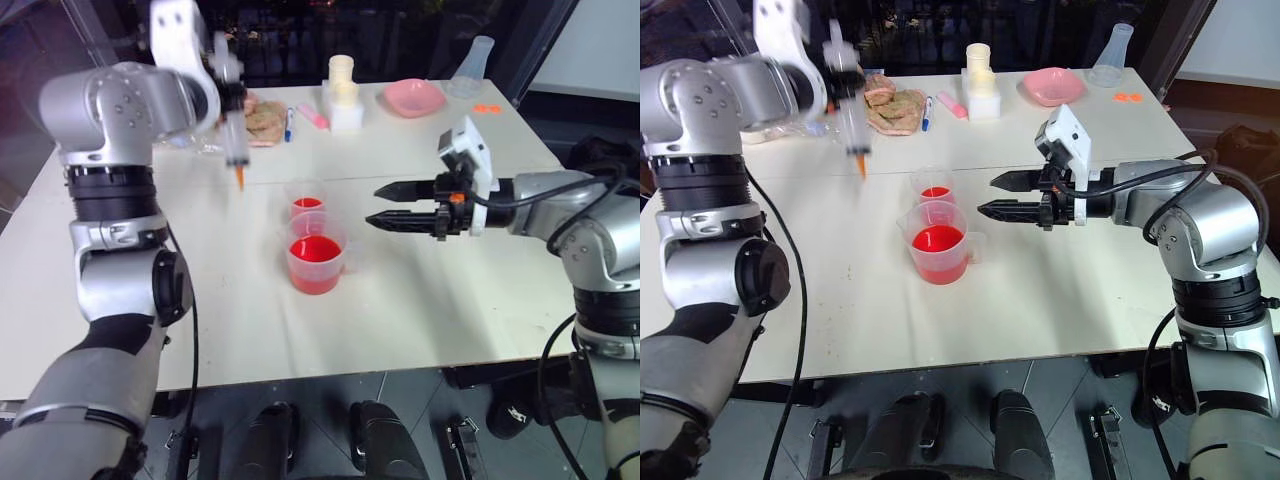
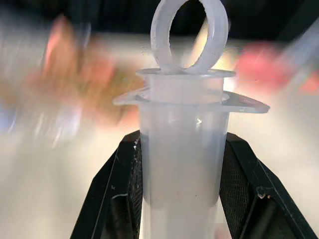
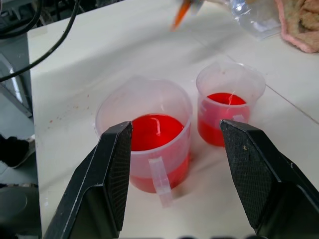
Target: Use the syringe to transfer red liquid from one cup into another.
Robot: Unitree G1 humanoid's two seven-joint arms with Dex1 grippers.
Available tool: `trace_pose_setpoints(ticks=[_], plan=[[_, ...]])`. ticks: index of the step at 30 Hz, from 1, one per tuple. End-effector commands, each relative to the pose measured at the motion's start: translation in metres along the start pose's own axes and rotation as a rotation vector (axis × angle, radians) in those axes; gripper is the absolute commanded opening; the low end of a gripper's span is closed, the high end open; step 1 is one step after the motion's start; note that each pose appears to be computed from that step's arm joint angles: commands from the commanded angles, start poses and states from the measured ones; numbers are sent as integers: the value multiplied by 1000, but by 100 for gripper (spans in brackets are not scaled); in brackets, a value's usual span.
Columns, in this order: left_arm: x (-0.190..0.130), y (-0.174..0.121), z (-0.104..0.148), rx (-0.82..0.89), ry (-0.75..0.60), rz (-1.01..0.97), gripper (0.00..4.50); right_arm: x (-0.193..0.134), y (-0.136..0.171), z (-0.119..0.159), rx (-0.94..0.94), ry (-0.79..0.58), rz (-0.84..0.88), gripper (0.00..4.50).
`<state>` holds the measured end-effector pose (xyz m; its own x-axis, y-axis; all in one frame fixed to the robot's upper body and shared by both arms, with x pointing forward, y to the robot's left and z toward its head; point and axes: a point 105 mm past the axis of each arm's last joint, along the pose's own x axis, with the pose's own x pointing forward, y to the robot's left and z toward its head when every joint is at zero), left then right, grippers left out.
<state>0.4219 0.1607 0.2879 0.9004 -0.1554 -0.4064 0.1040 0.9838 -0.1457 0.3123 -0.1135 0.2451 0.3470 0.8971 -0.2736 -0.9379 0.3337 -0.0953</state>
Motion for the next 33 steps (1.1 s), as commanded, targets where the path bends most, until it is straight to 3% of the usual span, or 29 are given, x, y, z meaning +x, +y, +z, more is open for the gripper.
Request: trace_pose_setpoints(ticks=[1,9,16,20,22,28,30,33], plan=[[-8,13,-18,17,244,83,155,-5,2,16,-103,11,16,286],[3,24,-76,-2,619,155,155,-7,0,15,-144,52,24,286],[7,20,-122,-19,816,166,155,-4,2,15,-146,50,33,286],[10,24,-132,-23,835,165,155,-4,3,16,-143,47,38,286],[10,26,-134,-27,836,168,253,-4,3,16,-143,48,37,294],[11,29,-130,-12,802,164,436,-4,3,15,-141,49,33,294],[12,32,-125,15,758,153,447,-4,2,15,-141,49,30,294],[11,29,-112,25,582,36,447,-4,0,15,-142,49,26,294]])
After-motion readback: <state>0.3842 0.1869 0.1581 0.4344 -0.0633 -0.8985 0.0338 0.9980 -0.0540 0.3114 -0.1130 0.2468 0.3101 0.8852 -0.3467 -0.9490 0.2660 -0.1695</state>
